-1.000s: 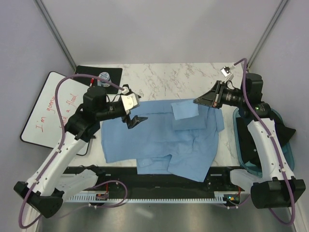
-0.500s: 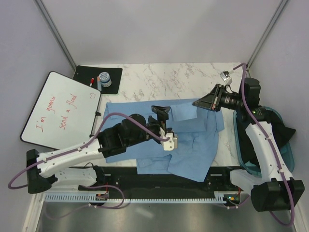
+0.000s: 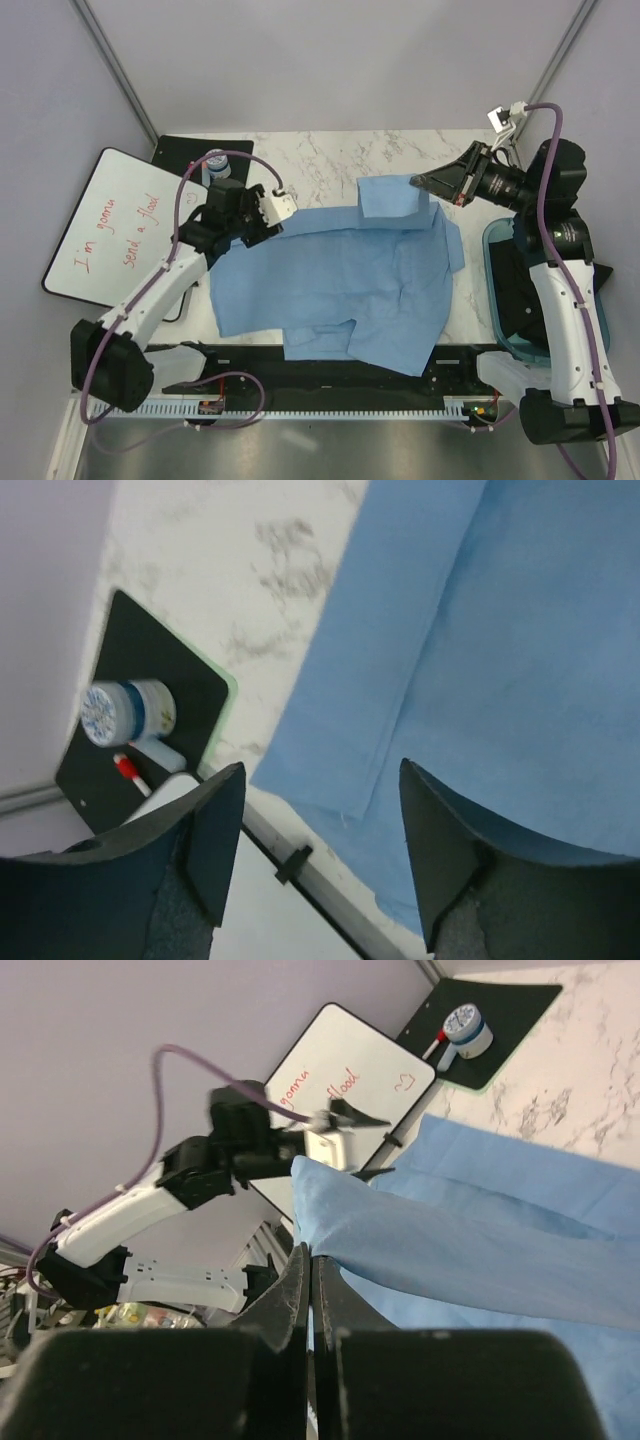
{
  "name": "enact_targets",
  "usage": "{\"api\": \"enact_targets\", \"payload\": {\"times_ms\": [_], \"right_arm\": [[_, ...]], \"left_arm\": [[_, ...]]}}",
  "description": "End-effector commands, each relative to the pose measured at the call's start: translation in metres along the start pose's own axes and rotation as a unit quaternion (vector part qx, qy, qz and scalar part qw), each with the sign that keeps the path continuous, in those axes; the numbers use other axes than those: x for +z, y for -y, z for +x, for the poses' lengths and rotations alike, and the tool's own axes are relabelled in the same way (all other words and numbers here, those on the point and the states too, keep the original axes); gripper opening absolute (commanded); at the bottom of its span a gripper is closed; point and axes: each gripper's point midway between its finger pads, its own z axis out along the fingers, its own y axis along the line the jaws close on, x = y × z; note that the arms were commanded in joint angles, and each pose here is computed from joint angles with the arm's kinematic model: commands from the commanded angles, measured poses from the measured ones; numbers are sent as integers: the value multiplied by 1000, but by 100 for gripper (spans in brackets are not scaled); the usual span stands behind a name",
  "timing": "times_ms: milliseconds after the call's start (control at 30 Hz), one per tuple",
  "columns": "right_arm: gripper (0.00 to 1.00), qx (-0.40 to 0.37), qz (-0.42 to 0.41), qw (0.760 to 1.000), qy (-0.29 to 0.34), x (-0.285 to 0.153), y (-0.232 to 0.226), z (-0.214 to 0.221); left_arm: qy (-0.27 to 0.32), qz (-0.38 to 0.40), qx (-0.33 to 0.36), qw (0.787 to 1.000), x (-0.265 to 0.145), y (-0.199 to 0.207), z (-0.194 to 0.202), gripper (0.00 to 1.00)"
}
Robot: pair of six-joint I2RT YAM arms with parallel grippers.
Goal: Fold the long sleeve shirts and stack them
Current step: Fold the shirt
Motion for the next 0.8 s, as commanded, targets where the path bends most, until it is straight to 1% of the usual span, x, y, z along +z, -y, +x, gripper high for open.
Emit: {"api": "enact_targets", "payload": {"times_ms": [0, 33, 67, 100, 133, 200, 233, 333, 500, 600, 633, 767], "right_arm": [[0, -36, 17, 999, 31, 2, 0, -23], [0, -40, 17, 999, 33, 2, -2, -26], [0, -40, 21, 998, 34, 5, 2, -30], [0, -41, 27, 998, 40, 5, 5, -34], [0, -45, 27, 998, 43, 5, 3, -38], [0, -45, 34, 997, 47, 8, 8, -44], [0, -48, 33, 997, 49, 8, 7, -47], [0, -42, 36, 997, 47, 11, 11, -48], [0, -40, 37, 997, 45, 12, 14, -49], [0, -40, 35, 998, 44, 12, 13, -48], [0, -39, 35, 998, 44, 12, 13, -49], [0, -38, 34, 998, 43, 12, 14, -49]], "left_arm": [[-105, 78, 35, 991, 34, 24, 98, 61], [-120, 70, 54, 989, 40, 15, 109, 60], [-138, 76, 54, 986, 52, 15, 122, 56], [-149, 70, 56, 985, 56, 8, 131, 56], [-152, 76, 72, 983, 61, 5, 135, 56], [-162, 91, 86, 979, 70, 7, 146, 55], [-167, 92, 106, 976, 73, 4, 149, 56], [-190, 101, 122, 969, 84, 6, 166, 58], [-197, 100, 134, 966, 96, 4, 175, 60], [-199, 84, 140, 966, 103, -3, 178, 58], [-210, 78, 143, 964, 103, -7, 181, 57], [-211, 77, 158, 962, 101, -10, 181, 54]]}}
